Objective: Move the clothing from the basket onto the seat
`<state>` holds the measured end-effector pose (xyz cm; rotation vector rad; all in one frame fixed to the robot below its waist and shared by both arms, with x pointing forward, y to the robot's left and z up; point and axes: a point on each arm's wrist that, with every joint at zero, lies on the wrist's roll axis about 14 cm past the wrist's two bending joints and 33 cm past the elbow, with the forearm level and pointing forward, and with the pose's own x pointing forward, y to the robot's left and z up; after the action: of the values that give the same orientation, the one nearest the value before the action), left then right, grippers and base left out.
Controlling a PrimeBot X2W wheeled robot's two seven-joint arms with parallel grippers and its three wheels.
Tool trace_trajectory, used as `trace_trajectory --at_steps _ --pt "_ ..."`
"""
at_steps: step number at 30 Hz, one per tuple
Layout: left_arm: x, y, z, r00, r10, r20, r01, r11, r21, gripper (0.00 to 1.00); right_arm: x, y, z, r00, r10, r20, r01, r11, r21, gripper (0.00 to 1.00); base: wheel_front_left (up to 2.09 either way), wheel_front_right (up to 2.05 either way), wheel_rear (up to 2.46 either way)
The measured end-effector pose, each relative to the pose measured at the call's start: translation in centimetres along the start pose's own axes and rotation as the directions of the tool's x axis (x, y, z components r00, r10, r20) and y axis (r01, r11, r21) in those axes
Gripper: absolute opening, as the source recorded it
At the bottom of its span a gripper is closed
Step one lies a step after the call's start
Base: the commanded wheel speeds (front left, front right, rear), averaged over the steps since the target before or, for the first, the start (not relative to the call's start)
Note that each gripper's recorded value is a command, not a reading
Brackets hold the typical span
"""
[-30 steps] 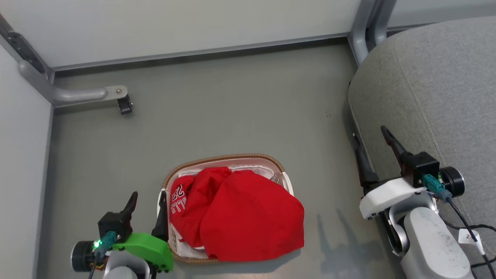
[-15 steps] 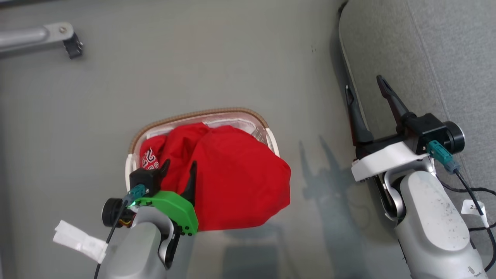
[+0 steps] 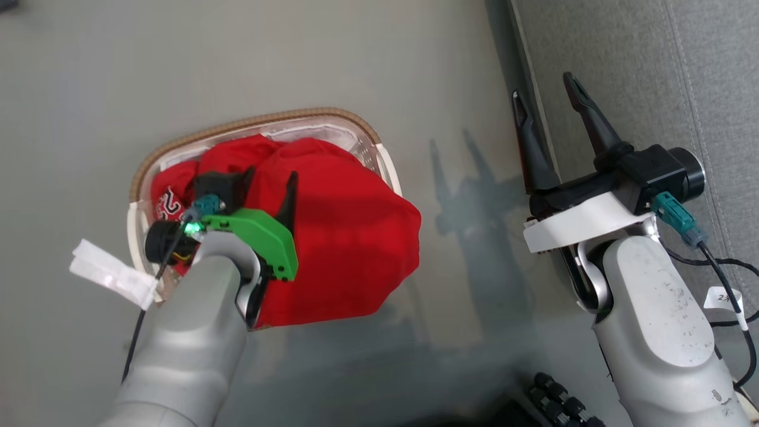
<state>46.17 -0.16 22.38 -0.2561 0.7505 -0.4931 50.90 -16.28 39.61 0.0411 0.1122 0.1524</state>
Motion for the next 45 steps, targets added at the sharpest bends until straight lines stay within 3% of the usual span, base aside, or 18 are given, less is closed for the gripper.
trace_trajectory --at_steps 16,29,30,31,36,45 --pt "5.9 1.7 -4.0 0.988 0.008 -0.155 -0.015 0.999 -0.048 1.0 -0.5 -2.0 -5.8 0.991 -0.046 -0.129 0.047 0.999 0.01 1.0 0.0 0.0 0.0" --pt "6.4 2.2 -8.2 0.949 0.004 -0.316 -0.015 0.999 -0.033 1.0 -1.1 -2.8 -7.6 0.982 -0.066 -0.174 0.07 0.997 0.017 1.0 0.0 0.0 0.0" --pt "6.3 2.2 -8.5 0.944 0.003 -0.331 -0.013 0.999 -0.03 0.46 -1.1 -2.8 -7.7 0.982 -0.066 -0.176 0.071 0.997 0.019 1.0 0.0 0.0 0.0" --pt "6.2 2.2 -8.8 0.941 0.002 -0.338 -0.012 0.999 -0.03 0.0 -1.1 -2.8 -7.7 0.982 -0.067 -0.177 0.071 0.997 0.02 1.0 0.0 0.0 0.0" --pt "5.1 2.0 -10.0 0.927 -0.006 -0.376 0.003 1.0 -0.01 0.0 -1.1 -2.8 -7.4 0.983 -0.069 -0.171 0.074 0.997 0.021 1.0 0.0 0.0 0.0" --pt "2.8 1.4 -8.5 0.959 0.003 -0.282 -0.005 1.0 -0.005 0.0 -1.1 -2.7 -5.0 0.99 -0.072 -0.121 0.076 0.997 0.029 1.0 0.0 0.0 0.0"
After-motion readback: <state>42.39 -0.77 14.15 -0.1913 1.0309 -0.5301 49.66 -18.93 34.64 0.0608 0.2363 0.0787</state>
